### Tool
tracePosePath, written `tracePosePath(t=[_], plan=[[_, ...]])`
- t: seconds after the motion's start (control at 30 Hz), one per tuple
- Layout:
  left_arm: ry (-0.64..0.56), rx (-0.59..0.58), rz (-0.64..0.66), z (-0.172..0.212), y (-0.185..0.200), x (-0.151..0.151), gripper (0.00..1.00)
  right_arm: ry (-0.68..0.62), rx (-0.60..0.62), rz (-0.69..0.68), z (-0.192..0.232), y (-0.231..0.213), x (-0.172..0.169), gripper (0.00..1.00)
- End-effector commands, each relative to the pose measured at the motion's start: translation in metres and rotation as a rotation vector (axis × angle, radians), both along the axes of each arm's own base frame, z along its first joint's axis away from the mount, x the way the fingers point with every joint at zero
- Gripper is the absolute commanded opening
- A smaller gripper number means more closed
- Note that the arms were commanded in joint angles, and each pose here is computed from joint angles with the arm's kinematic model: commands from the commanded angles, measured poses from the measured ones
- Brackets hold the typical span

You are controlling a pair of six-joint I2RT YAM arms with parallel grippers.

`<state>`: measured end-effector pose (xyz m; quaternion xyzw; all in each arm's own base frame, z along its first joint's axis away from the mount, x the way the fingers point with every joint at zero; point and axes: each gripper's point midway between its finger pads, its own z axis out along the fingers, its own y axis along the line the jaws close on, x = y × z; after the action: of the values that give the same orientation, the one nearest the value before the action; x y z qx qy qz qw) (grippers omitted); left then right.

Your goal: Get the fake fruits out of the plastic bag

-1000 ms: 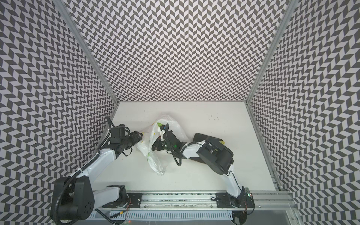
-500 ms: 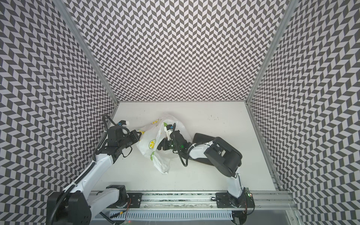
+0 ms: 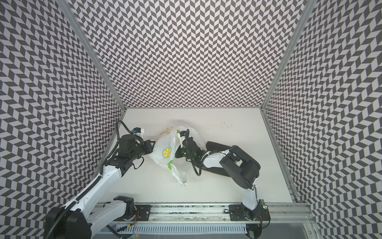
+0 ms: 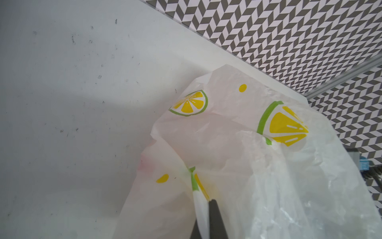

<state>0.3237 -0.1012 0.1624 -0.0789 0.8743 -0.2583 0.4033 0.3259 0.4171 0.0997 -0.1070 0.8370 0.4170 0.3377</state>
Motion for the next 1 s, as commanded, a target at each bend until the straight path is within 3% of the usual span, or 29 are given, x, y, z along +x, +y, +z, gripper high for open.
tracePosePath(t=[0.0,0.23,0.53,0.73,0.97], plan=[[0.046,0.008,0.030,-0.015,0.004,0.002,0.00,-0.014,-0.067,0.022,-0.012,0.013,-0.002,0.90],[0.083,-0.037,0.029,-0.034,-0.002,-0.003,0.00,-0.013,-0.168,0.086,-0.037,0.037,-0.008,0.89],[0.098,-0.052,0.024,-0.041,-0.007,-0.003,0.00,-0.053,-0.391,-0.018,-0.071,0.029,0.008,0.89],[0.076,-0.046,0.042,-0.033,-0.004,-0.002,0.00,-0.089,-0.532,-0.165,-0.079,-0.001,0.026,0.75],[0.069,0.003,0.126,-0.035,0.013,0.002,0.00,-0.136,-0.552,-0.203,-0.053,-0.021,0.024,0.63]])
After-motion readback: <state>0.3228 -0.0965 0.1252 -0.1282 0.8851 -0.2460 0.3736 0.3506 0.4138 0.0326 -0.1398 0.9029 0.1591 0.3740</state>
